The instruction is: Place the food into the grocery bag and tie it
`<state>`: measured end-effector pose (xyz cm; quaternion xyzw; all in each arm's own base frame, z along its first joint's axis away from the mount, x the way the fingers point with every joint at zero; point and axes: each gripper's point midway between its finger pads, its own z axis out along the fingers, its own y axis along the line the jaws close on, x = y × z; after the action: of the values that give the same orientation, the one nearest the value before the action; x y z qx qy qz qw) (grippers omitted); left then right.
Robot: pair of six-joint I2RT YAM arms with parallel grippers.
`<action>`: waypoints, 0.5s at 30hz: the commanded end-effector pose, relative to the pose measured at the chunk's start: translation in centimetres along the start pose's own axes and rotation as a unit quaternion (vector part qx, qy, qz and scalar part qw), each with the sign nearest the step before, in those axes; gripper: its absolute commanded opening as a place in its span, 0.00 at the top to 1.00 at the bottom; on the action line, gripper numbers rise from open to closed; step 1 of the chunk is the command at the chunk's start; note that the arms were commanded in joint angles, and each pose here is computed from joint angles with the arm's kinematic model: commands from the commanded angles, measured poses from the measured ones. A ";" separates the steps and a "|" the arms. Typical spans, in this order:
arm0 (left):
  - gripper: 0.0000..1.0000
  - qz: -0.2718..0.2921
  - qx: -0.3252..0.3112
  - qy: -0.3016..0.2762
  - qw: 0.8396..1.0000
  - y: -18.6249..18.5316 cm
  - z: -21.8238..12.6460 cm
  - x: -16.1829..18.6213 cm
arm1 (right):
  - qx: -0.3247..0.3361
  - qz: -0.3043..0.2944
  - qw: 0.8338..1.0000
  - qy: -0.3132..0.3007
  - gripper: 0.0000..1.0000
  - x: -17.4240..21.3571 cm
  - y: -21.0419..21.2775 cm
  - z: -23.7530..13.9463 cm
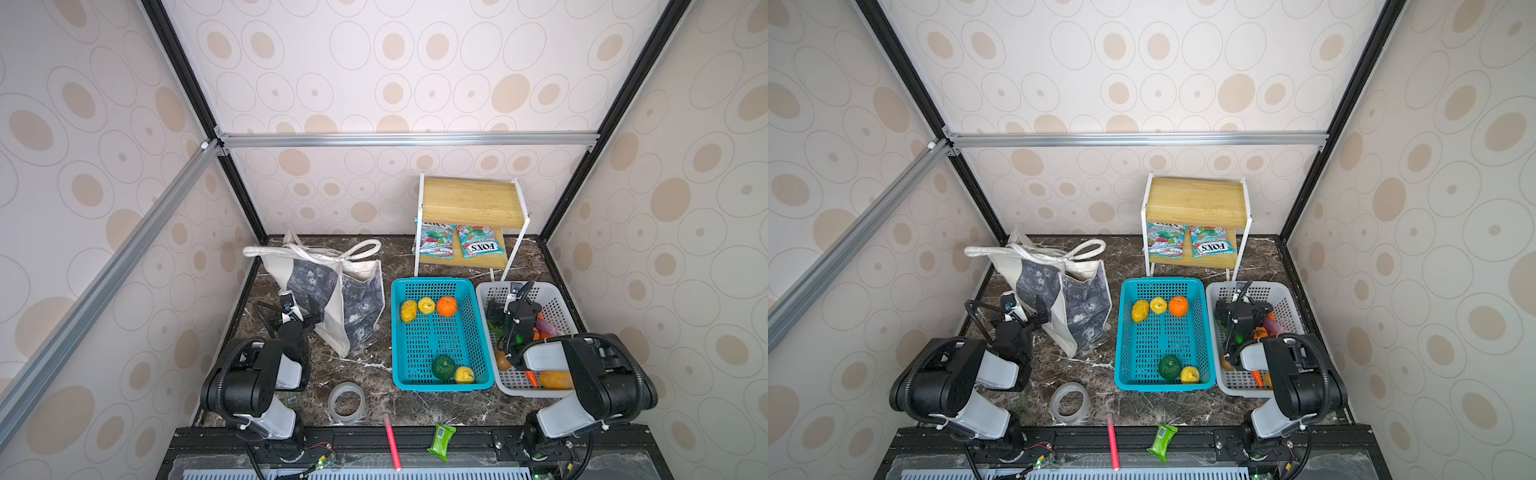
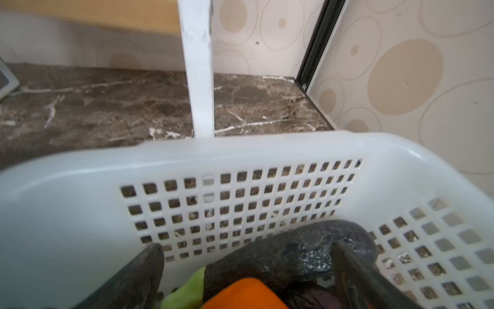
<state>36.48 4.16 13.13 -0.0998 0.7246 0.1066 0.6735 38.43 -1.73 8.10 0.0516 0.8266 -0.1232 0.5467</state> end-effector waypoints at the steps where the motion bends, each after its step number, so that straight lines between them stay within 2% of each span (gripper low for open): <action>1: 0.01 0.018 0.020 -0.002 1.000 -0.9 0.4 -0.1 | -0.022 0.021 0.999 -0.020 0.00 -1.3 0.3 0.6; 4: 0.01 0.019 0.018 -0.003 1.000 -0.8 0.3 -0.2 | -0.025 0.022 0.999 -0.001 0.00 -1.0 0.3 0.4; 11: 0.01 0.020 0.019 0.000 1.000 -0.9 0.3 -0.1 | -0.023 0.020 1.000 -0.007 0.00 -1.1 0.3 0.4; 15: 0.01 0.032 0.057 0.008 0.998 -2.3 0.7 0.1 | -0.022 0.020 1.000 -0.007 0.00 -1.1 0.2 0.4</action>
<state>36.77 3.48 12.83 -0.0796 0.7319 0.0992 0.6694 38.75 -1.56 7.91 0.0517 0.8319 -0.0984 0.5437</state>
